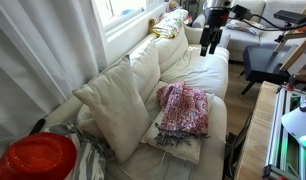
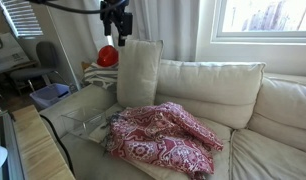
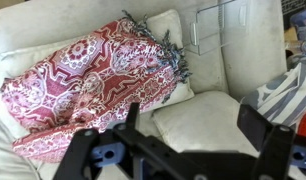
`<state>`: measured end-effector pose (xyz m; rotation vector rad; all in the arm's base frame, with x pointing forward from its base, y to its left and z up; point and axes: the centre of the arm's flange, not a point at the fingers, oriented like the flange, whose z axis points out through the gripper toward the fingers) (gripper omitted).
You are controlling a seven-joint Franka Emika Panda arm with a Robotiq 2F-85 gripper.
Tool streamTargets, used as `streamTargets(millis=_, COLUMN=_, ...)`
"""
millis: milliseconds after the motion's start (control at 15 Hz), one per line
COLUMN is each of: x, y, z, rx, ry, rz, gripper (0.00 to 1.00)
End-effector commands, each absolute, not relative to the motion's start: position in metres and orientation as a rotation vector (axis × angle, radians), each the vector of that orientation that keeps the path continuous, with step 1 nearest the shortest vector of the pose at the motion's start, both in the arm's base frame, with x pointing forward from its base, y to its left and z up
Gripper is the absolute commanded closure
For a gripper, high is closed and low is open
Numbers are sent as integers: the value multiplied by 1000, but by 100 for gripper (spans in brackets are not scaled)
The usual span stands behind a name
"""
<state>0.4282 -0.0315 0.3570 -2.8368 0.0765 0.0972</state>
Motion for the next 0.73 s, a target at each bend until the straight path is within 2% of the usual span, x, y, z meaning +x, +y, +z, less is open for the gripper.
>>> streamTargets(millis=0, x=422, y=-40, z=410, rx=-2894, ry=99, rz=68, gripper=0)
streamTargets(millis=200, x=420, y=-41, z=434, rx=-2889, ry=89, rz=39, gripper=0)
streamTargets(millis=667, x=425, y=-39, z=433, rx=-2878, ry=75, rz=7, gripper=0)
